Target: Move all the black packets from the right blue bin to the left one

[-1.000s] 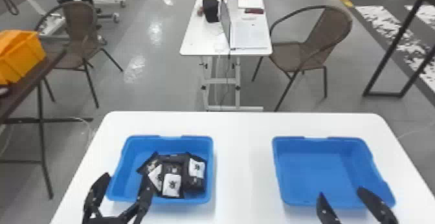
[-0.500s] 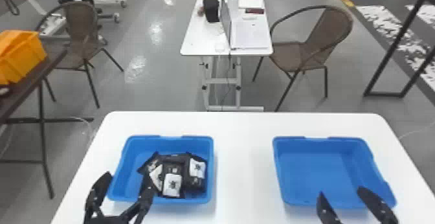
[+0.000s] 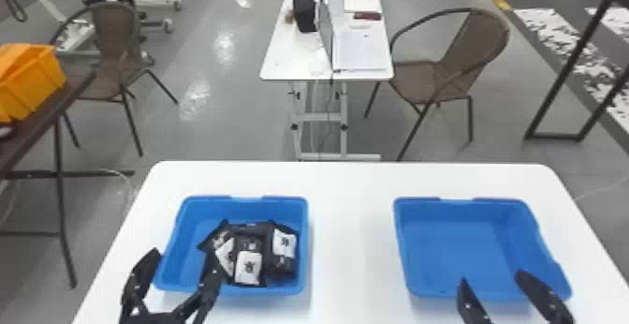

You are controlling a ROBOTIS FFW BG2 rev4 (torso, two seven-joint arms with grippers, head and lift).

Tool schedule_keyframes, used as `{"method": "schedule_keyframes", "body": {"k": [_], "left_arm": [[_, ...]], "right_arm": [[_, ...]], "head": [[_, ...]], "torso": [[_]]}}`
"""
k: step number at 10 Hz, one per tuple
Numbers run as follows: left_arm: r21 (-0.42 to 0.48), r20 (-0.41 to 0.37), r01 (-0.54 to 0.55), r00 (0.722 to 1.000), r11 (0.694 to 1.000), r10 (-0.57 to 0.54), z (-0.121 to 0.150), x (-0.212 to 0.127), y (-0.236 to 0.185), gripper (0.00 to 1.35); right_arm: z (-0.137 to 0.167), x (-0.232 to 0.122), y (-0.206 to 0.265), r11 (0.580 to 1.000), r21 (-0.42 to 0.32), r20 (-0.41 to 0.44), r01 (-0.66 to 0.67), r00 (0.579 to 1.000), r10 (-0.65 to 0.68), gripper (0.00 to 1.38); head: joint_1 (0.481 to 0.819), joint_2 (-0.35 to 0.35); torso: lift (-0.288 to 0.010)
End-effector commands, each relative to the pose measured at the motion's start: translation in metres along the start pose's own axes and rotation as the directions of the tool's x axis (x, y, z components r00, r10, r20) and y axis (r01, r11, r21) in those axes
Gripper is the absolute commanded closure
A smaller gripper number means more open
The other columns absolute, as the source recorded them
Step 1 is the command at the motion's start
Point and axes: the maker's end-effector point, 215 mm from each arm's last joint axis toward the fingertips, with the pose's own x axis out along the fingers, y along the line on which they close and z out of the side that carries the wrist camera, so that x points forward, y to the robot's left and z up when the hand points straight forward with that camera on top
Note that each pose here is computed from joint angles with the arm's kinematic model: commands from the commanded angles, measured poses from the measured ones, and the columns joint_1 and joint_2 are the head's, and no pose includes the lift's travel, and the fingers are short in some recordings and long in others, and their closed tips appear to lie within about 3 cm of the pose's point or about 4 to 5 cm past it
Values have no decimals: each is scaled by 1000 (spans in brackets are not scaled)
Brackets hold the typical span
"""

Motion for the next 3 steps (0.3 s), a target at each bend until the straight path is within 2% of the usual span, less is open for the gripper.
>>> {"method": "schedule_keyframes", "body": {"k": [1,3], "left_arm": [[-1,1,-2,1000,1000,2,0,0,0,298],[-1,1,-2,1000,1000,2,0,-1,0,298]], "right_arm": [[0,0,0,1000,1,0,0,1000,0,226],[0,0,0,1000,1,0,0,1000,0,226]], "head": [[695,55],[695,55]], "torso": [[0],[0]]}}
